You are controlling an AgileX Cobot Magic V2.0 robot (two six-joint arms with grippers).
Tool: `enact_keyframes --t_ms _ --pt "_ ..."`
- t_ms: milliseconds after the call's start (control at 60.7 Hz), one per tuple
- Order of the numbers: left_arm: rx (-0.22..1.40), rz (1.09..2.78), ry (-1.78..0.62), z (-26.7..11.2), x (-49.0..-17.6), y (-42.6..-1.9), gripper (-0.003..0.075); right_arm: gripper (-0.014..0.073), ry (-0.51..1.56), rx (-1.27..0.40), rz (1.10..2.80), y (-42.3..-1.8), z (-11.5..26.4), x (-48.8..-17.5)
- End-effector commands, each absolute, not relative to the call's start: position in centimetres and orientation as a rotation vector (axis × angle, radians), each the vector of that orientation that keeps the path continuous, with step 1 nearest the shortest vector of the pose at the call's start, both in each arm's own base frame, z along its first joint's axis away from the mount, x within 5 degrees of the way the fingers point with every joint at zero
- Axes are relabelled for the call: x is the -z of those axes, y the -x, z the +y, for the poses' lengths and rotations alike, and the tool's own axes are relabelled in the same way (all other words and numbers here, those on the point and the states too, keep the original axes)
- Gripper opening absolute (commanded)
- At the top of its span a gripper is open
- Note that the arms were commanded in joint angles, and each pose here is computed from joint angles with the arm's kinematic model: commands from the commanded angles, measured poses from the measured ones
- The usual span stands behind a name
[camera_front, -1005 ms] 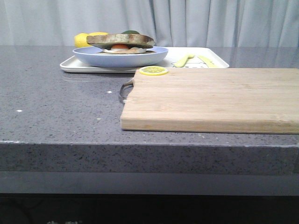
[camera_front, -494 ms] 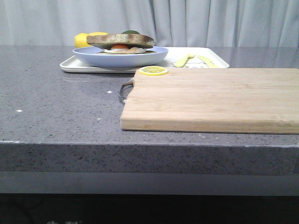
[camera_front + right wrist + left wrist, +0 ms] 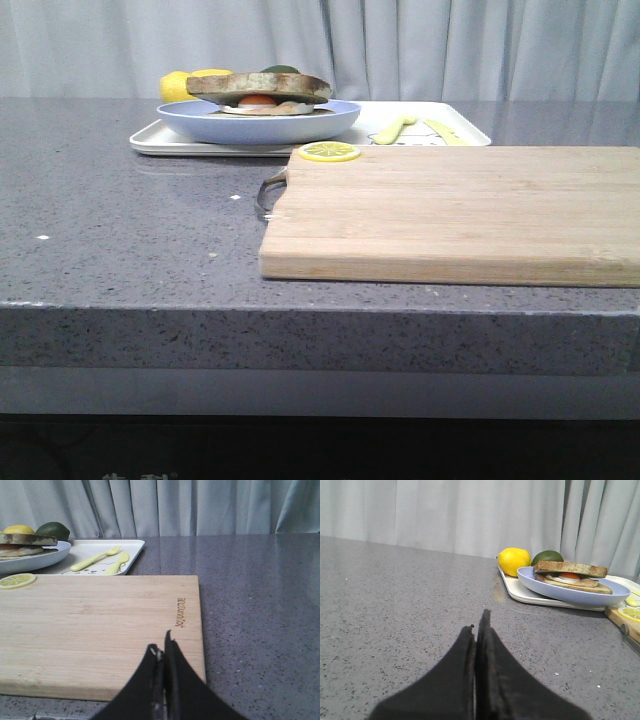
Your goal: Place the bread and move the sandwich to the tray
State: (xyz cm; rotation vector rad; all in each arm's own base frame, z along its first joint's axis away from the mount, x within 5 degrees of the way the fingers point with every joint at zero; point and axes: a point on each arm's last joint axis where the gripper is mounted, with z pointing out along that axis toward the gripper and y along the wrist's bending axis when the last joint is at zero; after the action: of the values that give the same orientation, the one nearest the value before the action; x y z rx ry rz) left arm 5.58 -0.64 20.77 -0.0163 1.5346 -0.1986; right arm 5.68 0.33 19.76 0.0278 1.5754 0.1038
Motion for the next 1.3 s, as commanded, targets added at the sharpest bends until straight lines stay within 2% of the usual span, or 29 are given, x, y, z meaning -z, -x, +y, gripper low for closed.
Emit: enact_keyframes --t_ms 0,593,791,1285 --pt "0.218 1.43 0.027 -0.6 -21.62 -5.34 -0.002 -0.0071 -0.022 -0.112 1.47 -5.47 0.29 -20.75" --pt "0.218 1.43 0.027 -0.6 -21.62 -5.34 -0.002 -0.0071 -0.019 -0.099 1.467 -5.47 0.25 -20.78" --pt "0.218 1.43 0.027 -0.6 -21.62 -5.34 -0.002 -0.0071 -0.085 -0.138 1.464 -5.48 0.15 -20.79" --pt "0.218 1.43 0.027 -0.6 -21.62 -5.34 -0.002 -0.0071 -0.036 -0.061 1.427 -5.44 0.06 -21.13"
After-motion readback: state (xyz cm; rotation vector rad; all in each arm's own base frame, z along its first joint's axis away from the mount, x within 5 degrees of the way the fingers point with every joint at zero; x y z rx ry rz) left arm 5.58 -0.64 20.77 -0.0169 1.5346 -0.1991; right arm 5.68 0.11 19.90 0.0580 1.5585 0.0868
